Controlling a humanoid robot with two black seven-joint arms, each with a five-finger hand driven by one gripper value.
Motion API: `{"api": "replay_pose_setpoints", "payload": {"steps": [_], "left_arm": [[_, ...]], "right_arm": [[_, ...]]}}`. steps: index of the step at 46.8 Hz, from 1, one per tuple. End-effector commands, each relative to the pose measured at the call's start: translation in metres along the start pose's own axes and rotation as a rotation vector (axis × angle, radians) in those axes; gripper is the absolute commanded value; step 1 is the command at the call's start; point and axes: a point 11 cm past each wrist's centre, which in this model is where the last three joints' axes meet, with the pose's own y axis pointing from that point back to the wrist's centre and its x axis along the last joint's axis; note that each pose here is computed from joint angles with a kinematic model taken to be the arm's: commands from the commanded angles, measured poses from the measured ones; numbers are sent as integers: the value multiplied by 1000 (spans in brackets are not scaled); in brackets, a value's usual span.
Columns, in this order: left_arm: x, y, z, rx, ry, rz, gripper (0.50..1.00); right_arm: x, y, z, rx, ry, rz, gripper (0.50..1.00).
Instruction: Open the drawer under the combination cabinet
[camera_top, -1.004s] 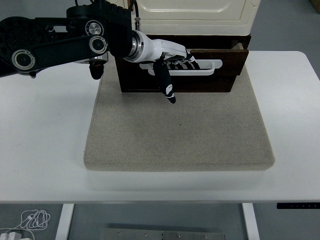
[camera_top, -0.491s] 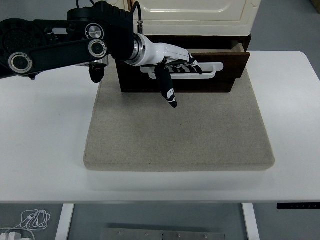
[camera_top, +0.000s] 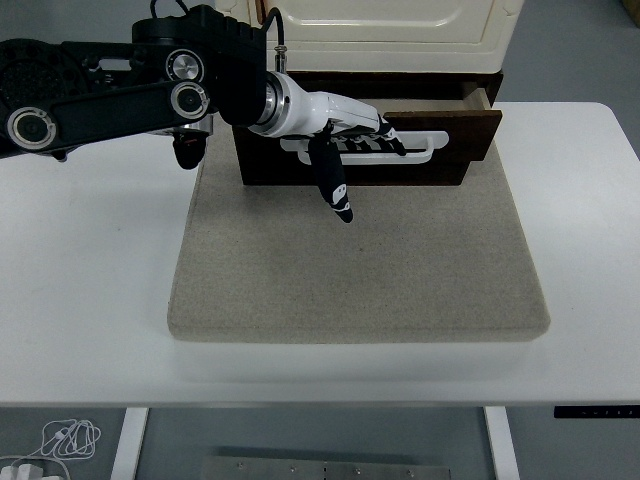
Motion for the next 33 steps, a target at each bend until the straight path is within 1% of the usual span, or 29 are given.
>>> {"api": "replay_pose_setpoints", "payload": {"steps": [1, 33], "left_arm": [[0, 2, 0, -1, -5, -1, 1000], [-3, 13, 8, -18, -54, -46, 1000]], "right_arm": [[0, 0, 0, 0, 0, 0, 926], [0, 0, 0, 0, 0, 0, 926]]}}
